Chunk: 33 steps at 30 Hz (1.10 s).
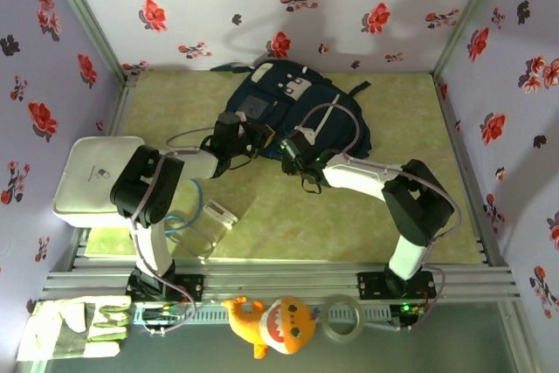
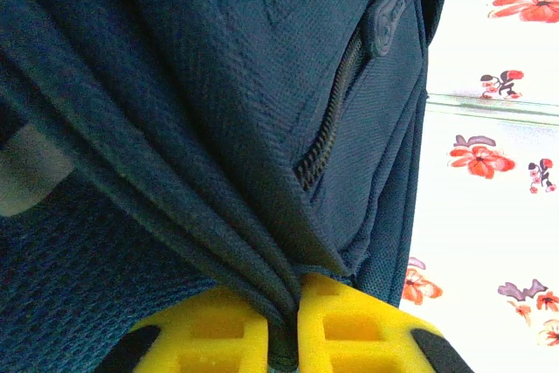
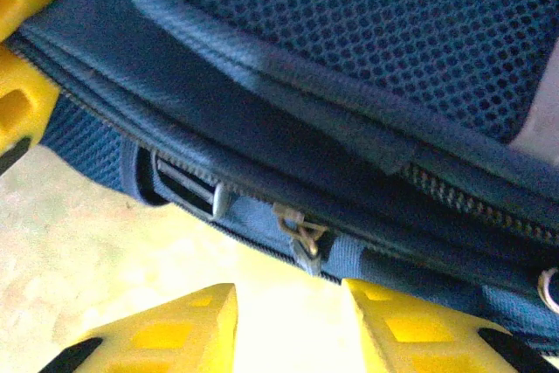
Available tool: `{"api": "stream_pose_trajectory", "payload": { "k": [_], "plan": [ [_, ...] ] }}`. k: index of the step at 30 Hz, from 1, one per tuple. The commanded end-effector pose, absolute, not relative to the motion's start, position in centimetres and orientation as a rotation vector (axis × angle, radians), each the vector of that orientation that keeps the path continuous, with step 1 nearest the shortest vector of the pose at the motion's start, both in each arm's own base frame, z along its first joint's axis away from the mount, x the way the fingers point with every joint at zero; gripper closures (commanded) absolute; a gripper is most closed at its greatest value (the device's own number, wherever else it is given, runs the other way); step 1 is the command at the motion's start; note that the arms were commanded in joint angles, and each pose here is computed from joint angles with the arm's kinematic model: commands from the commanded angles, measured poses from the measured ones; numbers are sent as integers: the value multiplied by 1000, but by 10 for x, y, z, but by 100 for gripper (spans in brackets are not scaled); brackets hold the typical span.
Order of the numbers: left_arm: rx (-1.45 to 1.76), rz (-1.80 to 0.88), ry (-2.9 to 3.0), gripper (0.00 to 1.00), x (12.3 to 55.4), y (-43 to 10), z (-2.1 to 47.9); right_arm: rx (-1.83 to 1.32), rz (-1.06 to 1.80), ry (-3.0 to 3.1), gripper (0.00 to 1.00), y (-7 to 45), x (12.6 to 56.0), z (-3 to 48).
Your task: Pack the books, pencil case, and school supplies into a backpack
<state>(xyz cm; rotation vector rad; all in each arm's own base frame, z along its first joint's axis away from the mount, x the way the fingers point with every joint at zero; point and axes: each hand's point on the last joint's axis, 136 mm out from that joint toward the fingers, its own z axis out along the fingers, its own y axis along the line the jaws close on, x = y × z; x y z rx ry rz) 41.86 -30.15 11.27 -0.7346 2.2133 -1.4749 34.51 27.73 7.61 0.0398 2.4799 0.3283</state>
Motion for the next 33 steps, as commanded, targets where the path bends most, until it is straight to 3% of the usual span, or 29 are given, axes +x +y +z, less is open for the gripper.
{"api": "stream_pose_trajectory", "payload": {
  "k": [1,16,21,26,33],
  "plan": [
    [-626,-1555,2140,100,421,-313,141,130,324,2422,67,279,364,82],
    [-632,-1562,2140,100,420,-313,141,150,178,2306,76,272,392,93],
    [-636,-1566,2140,100,420,-314,141,198,124,2270,72,266,398,97],
    [-637,-1571,2135,100,421,-314,143,247,96,2245,70,263,391,104],
    [-633,-1573,2134,100,421,-316,143,253,217,2196,75,270,374,109]
  ]
}}
